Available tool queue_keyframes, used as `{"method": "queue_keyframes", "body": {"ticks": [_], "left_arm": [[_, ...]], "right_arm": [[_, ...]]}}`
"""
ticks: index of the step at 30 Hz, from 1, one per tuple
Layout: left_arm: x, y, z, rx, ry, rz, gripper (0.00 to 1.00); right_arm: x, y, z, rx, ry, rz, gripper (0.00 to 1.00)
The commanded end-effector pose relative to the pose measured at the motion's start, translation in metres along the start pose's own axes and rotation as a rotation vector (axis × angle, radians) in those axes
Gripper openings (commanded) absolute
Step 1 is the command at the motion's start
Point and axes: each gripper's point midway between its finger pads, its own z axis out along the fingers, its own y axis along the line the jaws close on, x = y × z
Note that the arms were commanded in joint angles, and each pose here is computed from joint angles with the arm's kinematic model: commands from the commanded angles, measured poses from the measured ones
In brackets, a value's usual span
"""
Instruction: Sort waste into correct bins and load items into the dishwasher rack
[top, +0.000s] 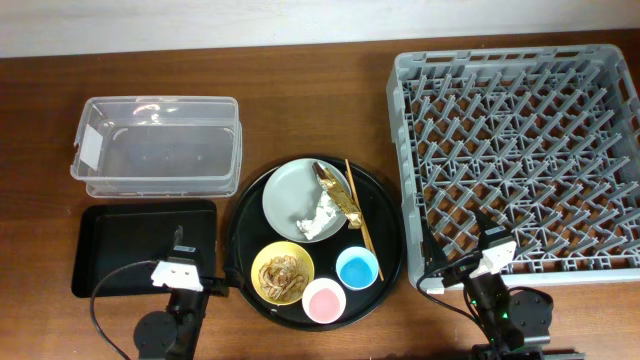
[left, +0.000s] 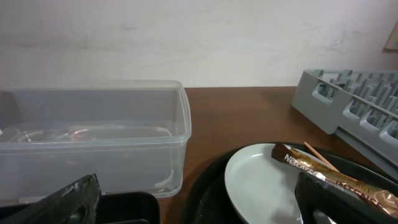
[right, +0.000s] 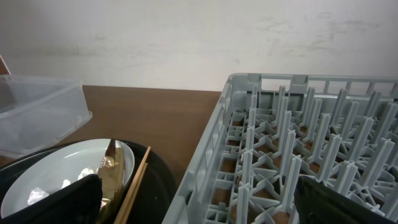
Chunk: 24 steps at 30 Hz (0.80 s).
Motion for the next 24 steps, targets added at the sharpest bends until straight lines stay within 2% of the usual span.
{"method": "queue_keyframes", "body": {"ticks": [1,12,16,19,21,22,24], "left_arm": [[0.0,-0.002,0.0,0.012,-0.002,0.016,0.99],[0.001,-0.004,0.0,0.028,0.0,0.016,0.99],[-0.001,-0.007,-0.001,0.045,-0.005,0.017,0.99],[-0.035,-0.021,-0.006,0.115,-0.106,-0.028,0.99],[-0.079,-0.025,-0.018,0.124,-0.152,-0.086,0.99],[-0.091,-0.027,-0.023,0.121,-0.133,-0.09,0.99],[-0.112,-0.029,-0.031,0.099,0.034,-0.124,0.99]], "right_arm": [[0.002,0.0,0.0,-0.005,0.0,0.011,0.99],[0.002,0.0,0.0,-0.006,0.0,0.011,0.99],[0.001,0.015,-0.001,-0.091,-0.001,0.01,0.99],[-0.028,0.036,-0.009,-0.203,-0.049,0.068,0.98],[-0.071,0.045,-0.024,-0.224,-0.067,0.131,0.98],[-0.079,0.047,-0.028,-0.223,-0.05,0.137,0.99],[-0.102,0.052,-0.041,-0.202,0.088,0.193,0.99]]}}
